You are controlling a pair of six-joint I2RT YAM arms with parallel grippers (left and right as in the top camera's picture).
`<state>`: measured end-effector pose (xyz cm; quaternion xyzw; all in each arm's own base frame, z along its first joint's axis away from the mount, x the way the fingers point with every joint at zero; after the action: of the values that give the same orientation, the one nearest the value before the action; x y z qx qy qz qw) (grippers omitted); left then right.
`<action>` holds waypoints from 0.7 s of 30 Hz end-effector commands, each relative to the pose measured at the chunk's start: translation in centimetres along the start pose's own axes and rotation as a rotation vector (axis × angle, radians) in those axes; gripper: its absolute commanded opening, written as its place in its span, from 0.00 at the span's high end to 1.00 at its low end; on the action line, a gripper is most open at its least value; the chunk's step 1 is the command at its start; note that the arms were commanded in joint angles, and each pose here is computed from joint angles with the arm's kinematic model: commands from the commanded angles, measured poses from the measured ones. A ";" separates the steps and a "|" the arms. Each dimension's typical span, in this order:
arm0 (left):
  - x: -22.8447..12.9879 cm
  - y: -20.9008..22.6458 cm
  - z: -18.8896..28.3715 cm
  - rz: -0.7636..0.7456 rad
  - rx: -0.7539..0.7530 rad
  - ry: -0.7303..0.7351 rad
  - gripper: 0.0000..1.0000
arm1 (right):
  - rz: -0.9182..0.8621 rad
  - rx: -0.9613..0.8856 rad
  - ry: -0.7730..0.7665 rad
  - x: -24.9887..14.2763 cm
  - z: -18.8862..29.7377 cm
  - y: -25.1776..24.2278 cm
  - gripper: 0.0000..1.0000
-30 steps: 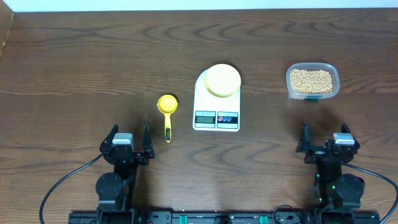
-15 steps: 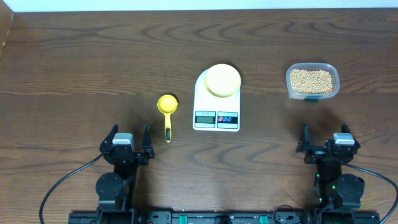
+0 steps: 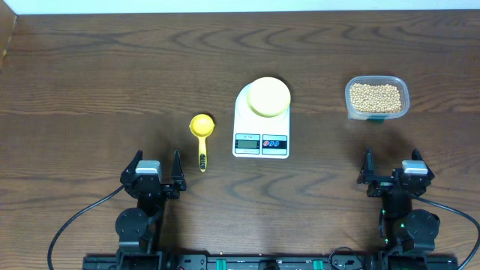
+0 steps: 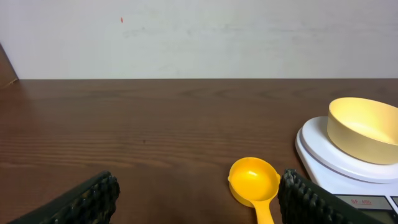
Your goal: Scoop item into bowl and weigh 50g on scale
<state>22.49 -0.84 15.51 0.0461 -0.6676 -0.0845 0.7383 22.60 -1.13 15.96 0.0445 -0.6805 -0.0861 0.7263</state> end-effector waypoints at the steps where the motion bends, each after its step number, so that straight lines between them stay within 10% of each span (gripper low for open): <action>1: -1.6 -0.3 -0.1 -0.012 -0.015 0.051 0.16 | 0.008 -0.003 0.007 -0.2 0.0 -0.1 0.01; 21: -1.3 -0.3 -0.1 0.016 -0.012 0.041 0.16 | 0.008 -0.003 0.007 -0.2 0.0 -0.1 0.01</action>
<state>22.49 -0.84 15.54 0.0458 -0.6682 -0.0841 0.7378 22.60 -1.13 15.96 0.0445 -0.6805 -0.0861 0.7263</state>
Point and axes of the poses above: each gripper's point midway between its finger pads, its own z axis back along the fingers, its own y axis along the line the jaws close on, x = y × z, the point moved 2 cm from there along z, back along the fingers, and after that the axes turned 11 degrees about -z, right-handed, at the moved point
